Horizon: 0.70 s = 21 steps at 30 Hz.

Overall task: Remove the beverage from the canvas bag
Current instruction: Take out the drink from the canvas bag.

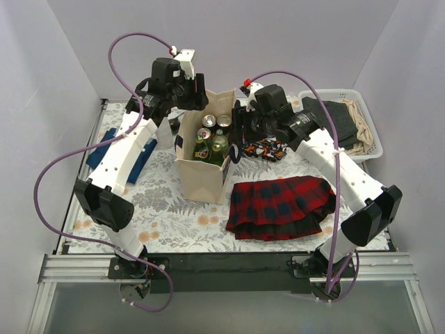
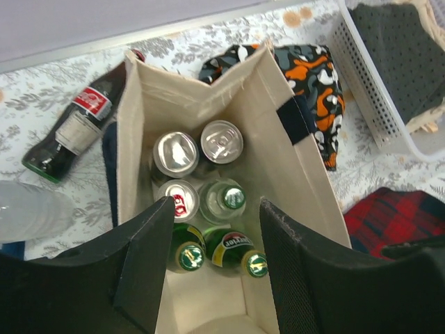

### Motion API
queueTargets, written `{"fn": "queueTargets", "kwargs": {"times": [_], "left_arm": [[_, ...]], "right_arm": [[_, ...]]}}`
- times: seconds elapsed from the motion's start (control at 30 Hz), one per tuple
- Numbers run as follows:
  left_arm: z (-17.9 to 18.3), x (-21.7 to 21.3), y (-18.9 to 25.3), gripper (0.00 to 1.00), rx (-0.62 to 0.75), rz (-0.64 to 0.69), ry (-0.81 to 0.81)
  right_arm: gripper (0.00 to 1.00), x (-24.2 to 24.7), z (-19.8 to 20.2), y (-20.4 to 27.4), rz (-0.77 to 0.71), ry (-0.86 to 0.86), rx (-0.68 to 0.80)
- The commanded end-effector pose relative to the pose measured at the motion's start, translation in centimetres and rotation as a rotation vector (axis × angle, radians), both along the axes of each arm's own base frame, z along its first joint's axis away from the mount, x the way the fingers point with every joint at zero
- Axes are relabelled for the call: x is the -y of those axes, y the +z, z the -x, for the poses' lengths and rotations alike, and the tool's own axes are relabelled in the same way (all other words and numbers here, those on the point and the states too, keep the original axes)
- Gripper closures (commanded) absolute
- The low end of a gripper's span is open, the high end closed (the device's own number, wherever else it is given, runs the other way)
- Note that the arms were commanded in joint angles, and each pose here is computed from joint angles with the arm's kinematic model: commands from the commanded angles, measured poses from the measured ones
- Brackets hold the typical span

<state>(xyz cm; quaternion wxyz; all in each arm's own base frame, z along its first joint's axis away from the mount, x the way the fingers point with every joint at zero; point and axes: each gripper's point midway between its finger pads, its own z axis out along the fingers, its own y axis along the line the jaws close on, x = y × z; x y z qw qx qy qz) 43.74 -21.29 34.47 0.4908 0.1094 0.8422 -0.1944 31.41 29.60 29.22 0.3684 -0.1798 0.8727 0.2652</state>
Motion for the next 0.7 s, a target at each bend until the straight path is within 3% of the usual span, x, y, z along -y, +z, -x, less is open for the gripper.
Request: {"fn": "queueTargets", "kwargs": {"times": [0.0, 0.43, 0.67], "left_arm": [[1.3, 0.5, 0.6, 0.49, -0.011, -0.017, -0.023], [5.4, 2.5, -1.6, 0.52, -0.134, -0.065, -0.104], [7.8, 2.3, -4.2, 0.59, -0.206, -0.109, -0.063]], "right_arm": [[0.34, -0.4, 0.2, 1.6, -0.056, 0.023, 0.038], [0.34, -0.7, 0.1, 1.1, -0.083, 0.041, 0.030], [0.34, -0.5, 0.1, 0.4, -0.072, 0.047, 0.023]]}}
